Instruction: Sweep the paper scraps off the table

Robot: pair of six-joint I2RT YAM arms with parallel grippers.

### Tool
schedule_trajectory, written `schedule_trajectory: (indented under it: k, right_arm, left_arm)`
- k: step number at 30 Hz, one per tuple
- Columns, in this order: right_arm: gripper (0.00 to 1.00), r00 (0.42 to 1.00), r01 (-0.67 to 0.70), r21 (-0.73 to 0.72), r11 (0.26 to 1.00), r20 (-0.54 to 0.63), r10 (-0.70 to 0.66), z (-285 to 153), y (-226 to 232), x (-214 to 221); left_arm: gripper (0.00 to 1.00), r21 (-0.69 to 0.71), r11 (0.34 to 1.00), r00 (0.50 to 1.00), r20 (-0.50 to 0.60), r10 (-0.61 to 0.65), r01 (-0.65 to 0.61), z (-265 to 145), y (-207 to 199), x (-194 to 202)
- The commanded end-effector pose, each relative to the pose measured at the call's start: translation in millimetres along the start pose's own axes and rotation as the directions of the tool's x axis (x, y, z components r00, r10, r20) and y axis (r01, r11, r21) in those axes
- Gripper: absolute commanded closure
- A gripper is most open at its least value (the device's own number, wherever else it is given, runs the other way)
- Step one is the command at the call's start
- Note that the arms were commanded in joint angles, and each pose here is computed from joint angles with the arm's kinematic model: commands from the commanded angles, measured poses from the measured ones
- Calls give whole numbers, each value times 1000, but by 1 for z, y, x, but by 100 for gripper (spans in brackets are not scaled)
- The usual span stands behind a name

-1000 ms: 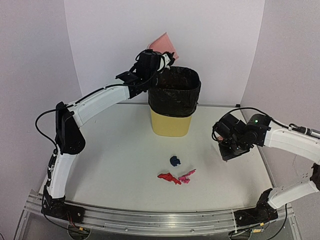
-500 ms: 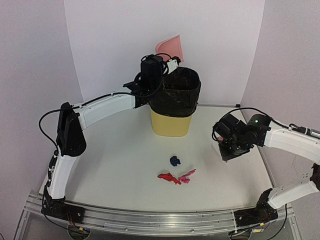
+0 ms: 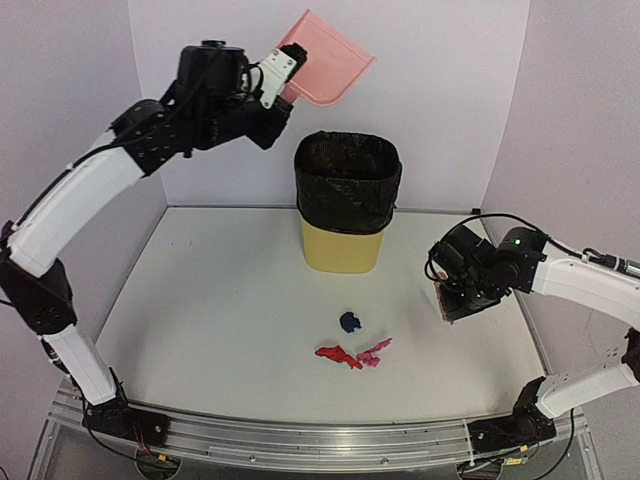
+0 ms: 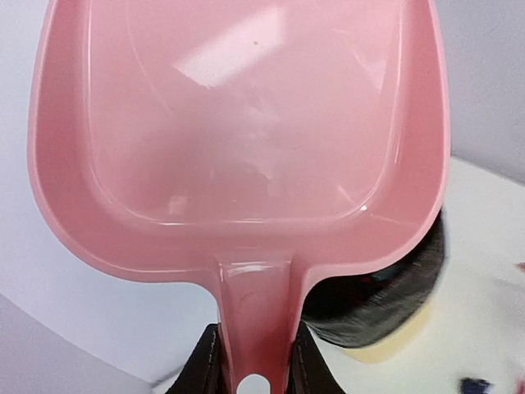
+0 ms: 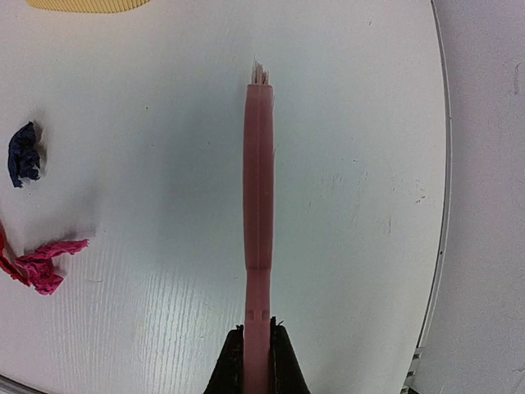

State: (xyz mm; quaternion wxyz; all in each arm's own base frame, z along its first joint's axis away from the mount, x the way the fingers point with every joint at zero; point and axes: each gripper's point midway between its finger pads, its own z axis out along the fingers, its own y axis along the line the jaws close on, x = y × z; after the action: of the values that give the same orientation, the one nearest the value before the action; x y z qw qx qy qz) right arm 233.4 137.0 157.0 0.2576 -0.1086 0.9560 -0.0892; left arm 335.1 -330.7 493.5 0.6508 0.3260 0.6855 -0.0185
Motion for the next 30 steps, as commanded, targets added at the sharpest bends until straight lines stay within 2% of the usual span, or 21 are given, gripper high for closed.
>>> schedule_trajectory:
  k: [1,4,7,10,14,20,25,27,30]
  right_arm:
    - [100,1000,-10,-27,1000,11,10,-7,6,-12]
    - [100,1000,4,-33,999,-1,-4,-5,9,-12]
    - [100,1000,18,-41,999,-14,-19,-3,12,-11]
    - [100,999,28,-44,999,-27,-29,0,14,-10]
    - [100,998,34,-55,998,-44,-36,2,18,-7]
    - [100,997,39,-71,997,-65,-44,4,23,-5]
    - [100,992,21,-167,986,-122,-42,2,44,-4]
    - [100,985,16,-211,977,-166,-52,1,55,-1]
    - [100,970,22,-215,976,-230,-73,2,62,4]
  left_arm:
    - [100,294,881,920,-247,-304,370,-46,-59,63]
    - [100,329,825,859,-402,-318,459,-64,-86,108]
    - [100,290,794,764,-568,-306,534,-82,-110,160]
    - [100,270,787,678,-696,-238,554,-103,-135,206]
    - [100,219,800,517,-846,-129,559,-137,-160,266]
    - [100,250,783,376,-926,22,569,-183,-195,309]
    - [100,307,808,239,-948,211,503,-215,-227,348]
    - [100,346,820,208,-937,280,456,-222,-238,360]
    - [100,384,823,191,-923,334,417,-218,-251,372]
